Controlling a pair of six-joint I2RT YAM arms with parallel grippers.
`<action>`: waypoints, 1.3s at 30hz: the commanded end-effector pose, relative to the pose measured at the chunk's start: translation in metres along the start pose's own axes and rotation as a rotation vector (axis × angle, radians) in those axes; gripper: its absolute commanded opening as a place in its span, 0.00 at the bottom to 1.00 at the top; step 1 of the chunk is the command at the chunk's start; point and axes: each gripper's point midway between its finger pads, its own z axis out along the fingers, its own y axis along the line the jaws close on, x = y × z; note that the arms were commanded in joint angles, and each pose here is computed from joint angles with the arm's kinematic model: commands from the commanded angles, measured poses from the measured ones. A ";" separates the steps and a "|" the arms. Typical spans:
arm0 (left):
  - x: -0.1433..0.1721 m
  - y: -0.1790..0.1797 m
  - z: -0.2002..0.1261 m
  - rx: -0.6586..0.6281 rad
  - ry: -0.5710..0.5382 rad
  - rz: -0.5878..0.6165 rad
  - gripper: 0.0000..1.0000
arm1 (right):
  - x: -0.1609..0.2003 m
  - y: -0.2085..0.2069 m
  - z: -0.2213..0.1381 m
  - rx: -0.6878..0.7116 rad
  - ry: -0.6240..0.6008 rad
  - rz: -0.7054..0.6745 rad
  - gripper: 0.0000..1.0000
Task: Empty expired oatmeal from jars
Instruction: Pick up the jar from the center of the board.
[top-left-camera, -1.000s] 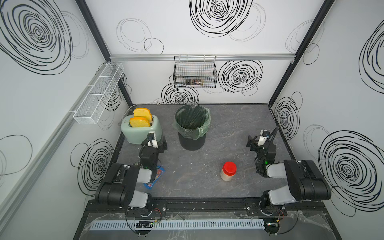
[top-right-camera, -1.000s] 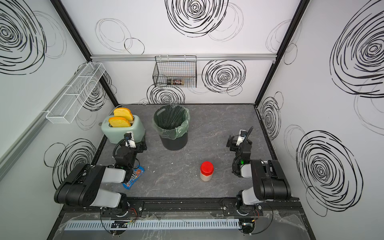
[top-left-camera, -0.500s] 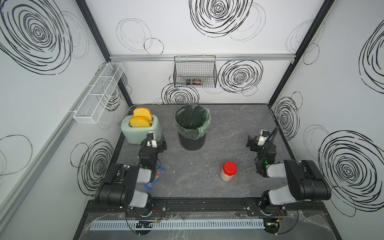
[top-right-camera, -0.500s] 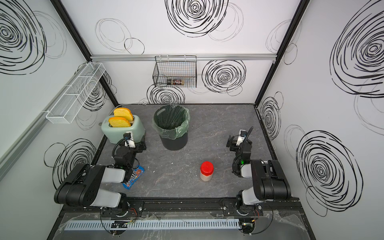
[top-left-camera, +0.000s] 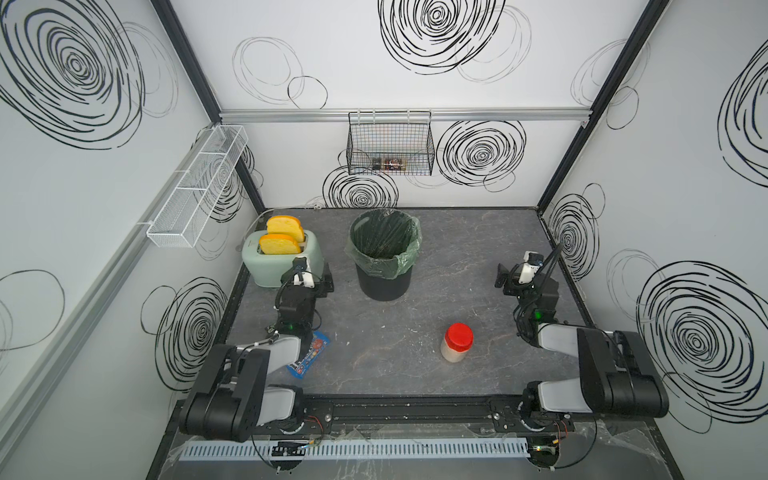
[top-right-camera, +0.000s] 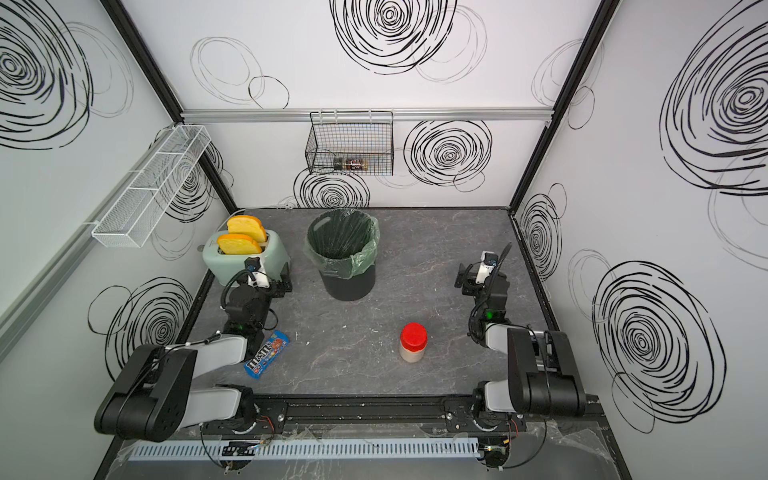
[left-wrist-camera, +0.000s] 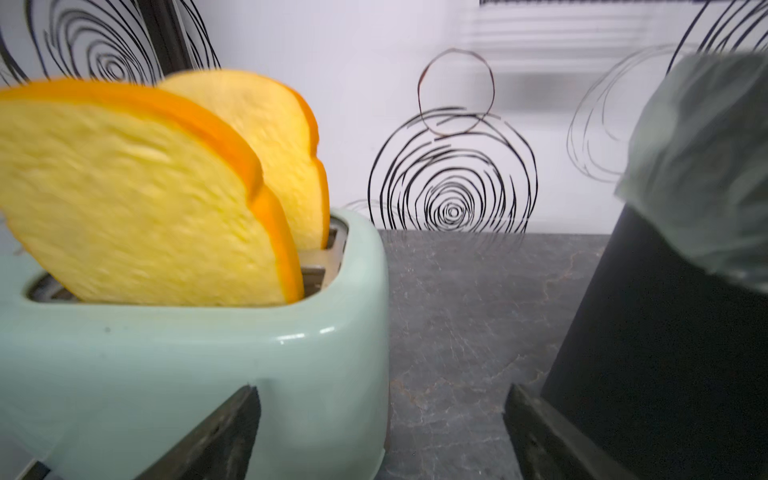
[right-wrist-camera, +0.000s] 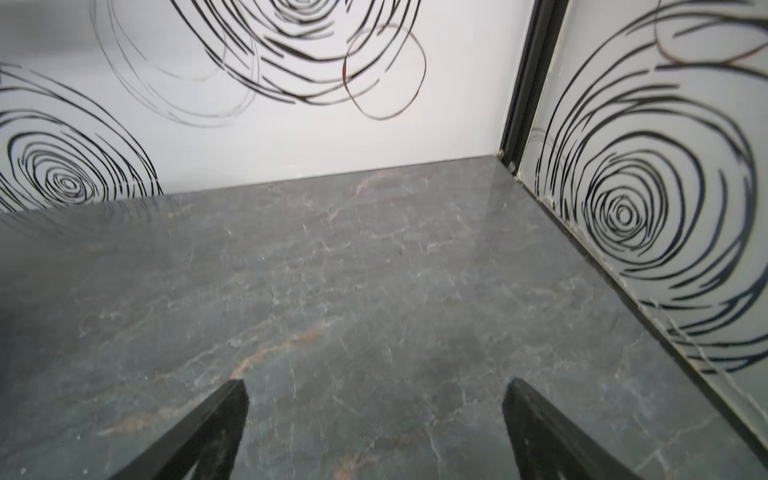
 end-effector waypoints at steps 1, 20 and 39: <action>-0.010 0.005 -0.010 -0.072 -0.023 0.019 0.96 | -0.002 -0.010 -0.008 0.100 0.039 0.015 0.98; -0.057 -0.067 -0.067 0.075 0.040 -0.075 0.96 | -0.007 0.038 -0.038 0.067 0.426 0.139 0.98; -0.044 -0.216 -0.202 0.725 0.079 -0.108 0.96 | 0.018 0.136 -0.148 -0.215 0.755 0.016 0.98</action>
